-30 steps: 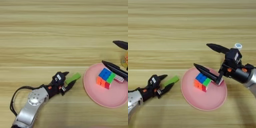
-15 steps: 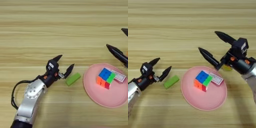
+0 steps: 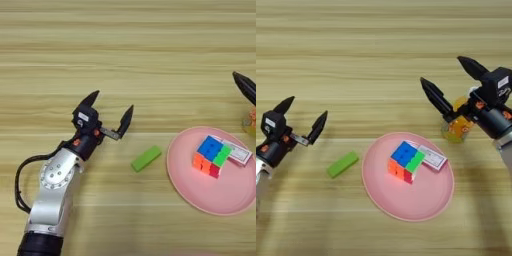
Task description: Move the objects on the table
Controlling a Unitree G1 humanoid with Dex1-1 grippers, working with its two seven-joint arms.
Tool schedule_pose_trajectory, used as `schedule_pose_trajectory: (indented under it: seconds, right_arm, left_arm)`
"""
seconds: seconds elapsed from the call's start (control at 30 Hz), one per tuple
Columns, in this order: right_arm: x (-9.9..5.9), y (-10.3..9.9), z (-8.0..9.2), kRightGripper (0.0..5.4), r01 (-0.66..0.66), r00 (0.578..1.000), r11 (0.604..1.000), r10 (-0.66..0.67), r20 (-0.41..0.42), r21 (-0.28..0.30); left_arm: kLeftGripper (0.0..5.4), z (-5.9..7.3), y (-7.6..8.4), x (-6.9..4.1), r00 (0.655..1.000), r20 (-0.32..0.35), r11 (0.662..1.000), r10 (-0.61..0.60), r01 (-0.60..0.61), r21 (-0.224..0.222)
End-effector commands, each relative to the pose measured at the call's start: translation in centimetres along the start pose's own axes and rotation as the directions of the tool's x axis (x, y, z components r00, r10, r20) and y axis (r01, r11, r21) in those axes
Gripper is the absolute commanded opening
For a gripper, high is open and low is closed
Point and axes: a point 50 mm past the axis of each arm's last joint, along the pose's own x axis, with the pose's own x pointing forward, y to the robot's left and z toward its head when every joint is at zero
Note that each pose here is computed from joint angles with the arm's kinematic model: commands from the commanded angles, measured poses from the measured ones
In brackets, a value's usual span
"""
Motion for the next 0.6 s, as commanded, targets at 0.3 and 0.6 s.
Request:
schedule_pose_trajectory:
  seconds: [0.3,0.6]
  right_arm:
    - [-0.6,-3.1,-1.4,5.4,0.118,0.989,0.991,-0.123,-0.08,-0.063]
    - [-1.0,-4.1,-3.6,5.4,0.158,0.971,0.987,-0.162,-0.178,-0.036]
  left_arm:
    - [5.38,-0.3,0.5,0.4,0.999,-0.002,0.999,0.035,-0.035,0.007]
    - [5.38,-0.3,0.5,0.5,1.0,-0.003,0.999,0.031,-0.031,0.01]
